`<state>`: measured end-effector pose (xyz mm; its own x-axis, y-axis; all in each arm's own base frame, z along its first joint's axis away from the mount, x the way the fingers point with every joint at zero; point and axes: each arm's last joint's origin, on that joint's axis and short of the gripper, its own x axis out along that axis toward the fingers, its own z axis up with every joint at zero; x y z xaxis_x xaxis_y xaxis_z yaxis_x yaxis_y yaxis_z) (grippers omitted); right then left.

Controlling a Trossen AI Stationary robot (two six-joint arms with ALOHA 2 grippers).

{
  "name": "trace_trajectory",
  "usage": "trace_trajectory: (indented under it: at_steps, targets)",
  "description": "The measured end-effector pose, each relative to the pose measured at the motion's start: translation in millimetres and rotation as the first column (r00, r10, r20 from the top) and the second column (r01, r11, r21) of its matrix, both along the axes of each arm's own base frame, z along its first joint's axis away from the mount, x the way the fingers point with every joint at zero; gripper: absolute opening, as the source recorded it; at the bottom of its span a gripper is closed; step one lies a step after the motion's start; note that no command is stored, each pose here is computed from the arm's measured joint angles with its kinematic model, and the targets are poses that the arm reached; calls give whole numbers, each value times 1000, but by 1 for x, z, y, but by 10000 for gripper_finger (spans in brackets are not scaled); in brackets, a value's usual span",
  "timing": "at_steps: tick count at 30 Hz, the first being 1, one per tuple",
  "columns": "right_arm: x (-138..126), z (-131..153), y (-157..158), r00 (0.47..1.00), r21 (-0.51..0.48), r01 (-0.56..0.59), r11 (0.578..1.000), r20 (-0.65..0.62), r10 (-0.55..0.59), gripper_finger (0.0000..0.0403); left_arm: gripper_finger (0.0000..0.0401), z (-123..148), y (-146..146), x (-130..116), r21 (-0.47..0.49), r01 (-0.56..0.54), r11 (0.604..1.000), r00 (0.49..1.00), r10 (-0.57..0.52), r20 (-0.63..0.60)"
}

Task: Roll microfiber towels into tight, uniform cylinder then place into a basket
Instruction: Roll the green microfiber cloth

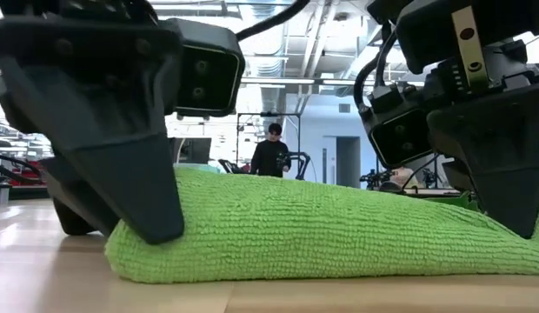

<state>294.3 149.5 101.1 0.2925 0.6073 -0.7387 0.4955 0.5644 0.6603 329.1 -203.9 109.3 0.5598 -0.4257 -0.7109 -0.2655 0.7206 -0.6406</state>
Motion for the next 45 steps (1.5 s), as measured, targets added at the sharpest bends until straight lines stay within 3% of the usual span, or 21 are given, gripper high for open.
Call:
trace_trajectory:
  at_steps: [5,11,18,24,31,45]
  targets:
    - [0,0,0,1000,-5,2,1000,3,-2,31,127,1,0,0,34,65,997,997,-67,33]
    - [0,0,0,1000,-11,4,1000,6,-4,30,135,4,-5,-7,104,116,988,992,-121,36]
    - [0,0,0,1000,-21,-4,1000,17,4,31,123,23,-7,-35,293,71,954,997,-61,-41]
    - [0,-1,-1,1000,-23,-2,1000,18,2,30,121,53,-12,-48,403,-12,915,994,-34,108]
    - [0,-1,-1,1000,-26,-1,1000,19,1,31,121,62,-24,-38,508,-17,861,936,-165,311]
    - [1,-1,-1,1000,-28,1,1000,22,-1,34,121,44,-29,-7,629,86,773,891,-342,299]
